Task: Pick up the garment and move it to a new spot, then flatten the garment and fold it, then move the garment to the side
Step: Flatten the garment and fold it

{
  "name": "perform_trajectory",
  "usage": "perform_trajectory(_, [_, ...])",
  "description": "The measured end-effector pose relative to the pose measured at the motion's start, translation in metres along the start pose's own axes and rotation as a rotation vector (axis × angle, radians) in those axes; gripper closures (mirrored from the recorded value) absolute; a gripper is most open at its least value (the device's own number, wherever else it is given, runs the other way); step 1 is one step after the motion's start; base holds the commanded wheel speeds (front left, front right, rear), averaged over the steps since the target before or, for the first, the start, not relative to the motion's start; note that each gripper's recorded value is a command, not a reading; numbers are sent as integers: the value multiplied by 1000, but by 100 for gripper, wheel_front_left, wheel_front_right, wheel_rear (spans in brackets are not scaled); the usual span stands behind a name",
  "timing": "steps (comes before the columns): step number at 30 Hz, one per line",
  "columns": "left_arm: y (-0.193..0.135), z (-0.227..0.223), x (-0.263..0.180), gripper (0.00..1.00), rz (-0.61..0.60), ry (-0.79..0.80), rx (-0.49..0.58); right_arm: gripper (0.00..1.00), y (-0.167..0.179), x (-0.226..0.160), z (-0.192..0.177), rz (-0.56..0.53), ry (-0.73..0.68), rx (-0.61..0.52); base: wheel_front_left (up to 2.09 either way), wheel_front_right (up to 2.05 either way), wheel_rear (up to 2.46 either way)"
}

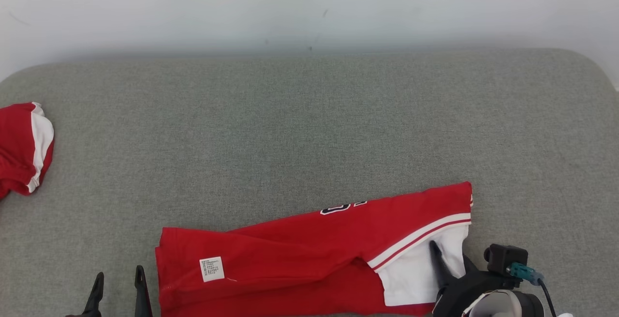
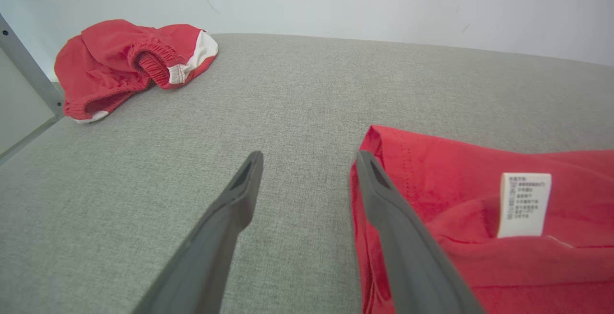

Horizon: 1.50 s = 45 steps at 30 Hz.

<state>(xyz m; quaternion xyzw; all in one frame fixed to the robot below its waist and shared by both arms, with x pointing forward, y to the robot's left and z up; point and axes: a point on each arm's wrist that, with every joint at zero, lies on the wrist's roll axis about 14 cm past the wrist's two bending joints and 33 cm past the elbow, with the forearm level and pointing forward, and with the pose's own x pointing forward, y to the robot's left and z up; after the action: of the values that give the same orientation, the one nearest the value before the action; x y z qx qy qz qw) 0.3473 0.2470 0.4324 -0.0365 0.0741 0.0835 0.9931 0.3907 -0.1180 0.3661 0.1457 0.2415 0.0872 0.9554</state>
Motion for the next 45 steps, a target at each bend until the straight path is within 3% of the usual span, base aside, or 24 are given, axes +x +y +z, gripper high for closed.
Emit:
perform_trajectory(1, [0, 0, 0, 0, 0, -1, 0, 100, -2, 0, 0, -5, -1, -3, 0, 0, 0])
perform_trajectory(10, [-4, 2, 1, 0, -14, -6, 0, 100, -41, -8, 14, -118, -85, 18, 0, 0, 0])
perform_trajectory(20, [-22, 1, 7, 0, -68, -1, 2, 100, -113, -37, 44, -331, -204, 53, 0, 0, 0])
perform_trajectory(24, [-29, 0, 10, 0, -89, 0, 3, 100, -119, -46, 46, -362, -229, 44, 0, 0, 0])
perform_trajectory(31, [-38, 1, 12, 0, -115, -1, 3, 100, -84, -40, 66, -261, -302, -16, 0, 0, 0])
perform_trajectory(45, [-43, 2, 9, 0, -129, -4, -5, 100, 54, -32, 57, 154, -303, -100, 0, 0, 0])
